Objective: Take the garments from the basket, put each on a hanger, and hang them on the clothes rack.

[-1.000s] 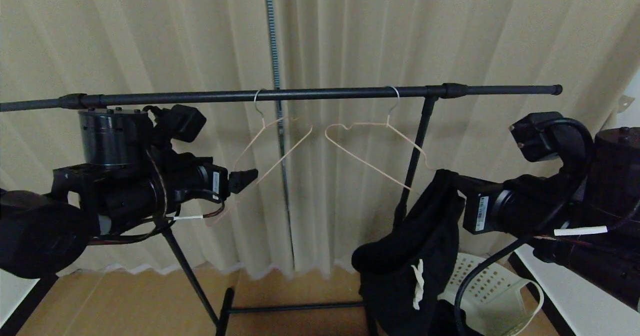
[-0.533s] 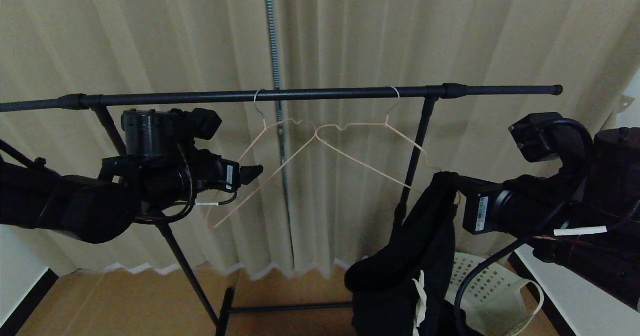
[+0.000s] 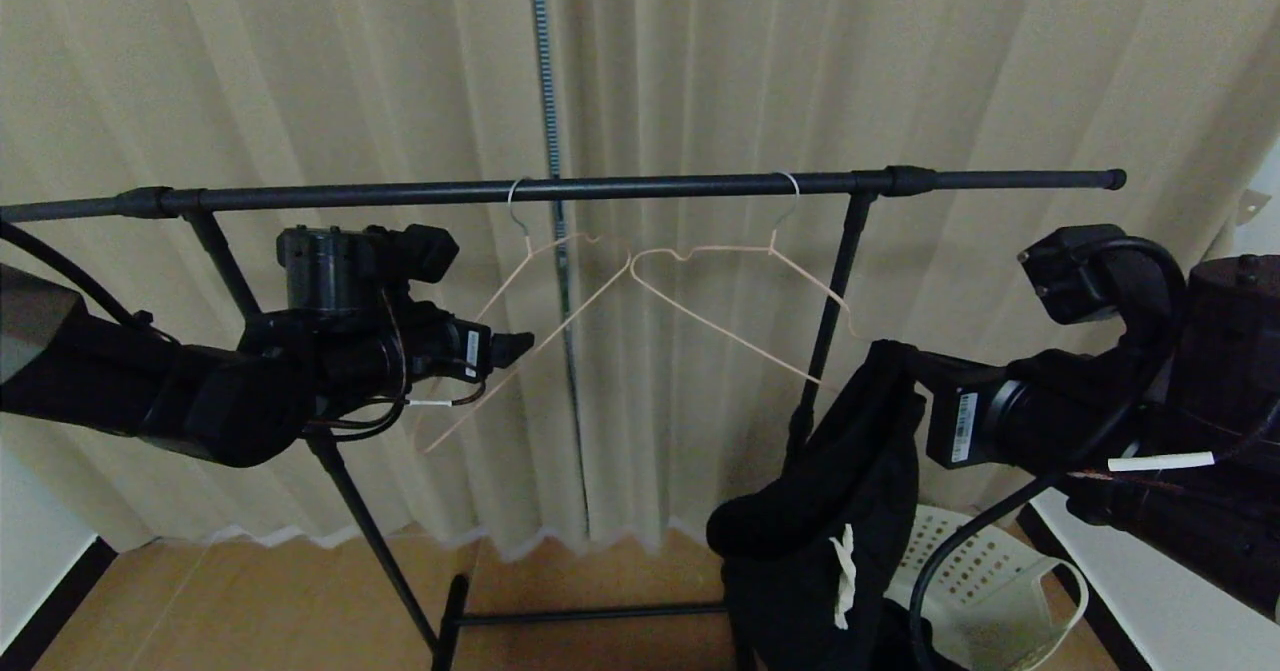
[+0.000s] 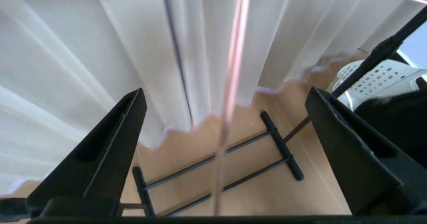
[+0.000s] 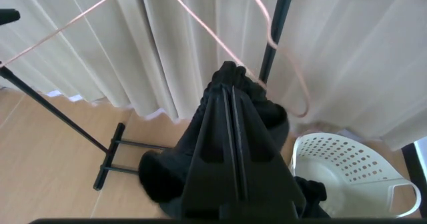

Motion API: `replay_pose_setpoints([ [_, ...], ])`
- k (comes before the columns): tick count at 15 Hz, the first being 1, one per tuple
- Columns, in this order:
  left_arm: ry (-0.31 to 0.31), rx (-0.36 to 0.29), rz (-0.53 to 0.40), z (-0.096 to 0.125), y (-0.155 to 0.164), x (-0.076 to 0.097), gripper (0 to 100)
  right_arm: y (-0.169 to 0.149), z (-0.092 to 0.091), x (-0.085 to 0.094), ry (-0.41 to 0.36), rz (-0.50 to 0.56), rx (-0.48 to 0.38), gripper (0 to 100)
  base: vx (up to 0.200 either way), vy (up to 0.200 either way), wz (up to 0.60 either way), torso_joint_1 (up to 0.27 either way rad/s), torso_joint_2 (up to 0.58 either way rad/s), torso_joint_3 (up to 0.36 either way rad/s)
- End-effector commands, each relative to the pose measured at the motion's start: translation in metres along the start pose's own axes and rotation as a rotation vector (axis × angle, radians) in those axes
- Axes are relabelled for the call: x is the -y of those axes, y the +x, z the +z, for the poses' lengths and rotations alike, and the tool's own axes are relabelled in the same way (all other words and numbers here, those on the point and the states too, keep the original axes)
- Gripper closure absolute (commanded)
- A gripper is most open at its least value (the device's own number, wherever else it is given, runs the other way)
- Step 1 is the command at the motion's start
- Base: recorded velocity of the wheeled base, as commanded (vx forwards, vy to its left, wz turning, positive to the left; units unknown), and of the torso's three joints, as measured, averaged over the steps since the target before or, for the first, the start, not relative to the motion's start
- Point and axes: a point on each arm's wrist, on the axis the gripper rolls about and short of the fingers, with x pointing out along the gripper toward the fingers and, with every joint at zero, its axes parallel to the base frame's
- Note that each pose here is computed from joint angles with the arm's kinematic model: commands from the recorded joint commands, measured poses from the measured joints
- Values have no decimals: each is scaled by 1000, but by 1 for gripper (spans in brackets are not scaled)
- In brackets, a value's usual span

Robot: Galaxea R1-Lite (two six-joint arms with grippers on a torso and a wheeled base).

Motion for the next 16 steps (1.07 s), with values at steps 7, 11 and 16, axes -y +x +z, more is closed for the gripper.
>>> replay_pose_setpoints([
  [7,-4,-22,1,-7,2,0,100,0,0,0,0,0,-1,100,0,0,0,0,0,0],
  [11,-4,-15,3,-5,1,-1,100,1,-1,0,-1,0,-3,100,0,0,0,0,0,0],
  [16,-3,36,4,1,1,0,100,1,-1,0,-2,-1,-5,100,0,0,0,0,0,0],
])
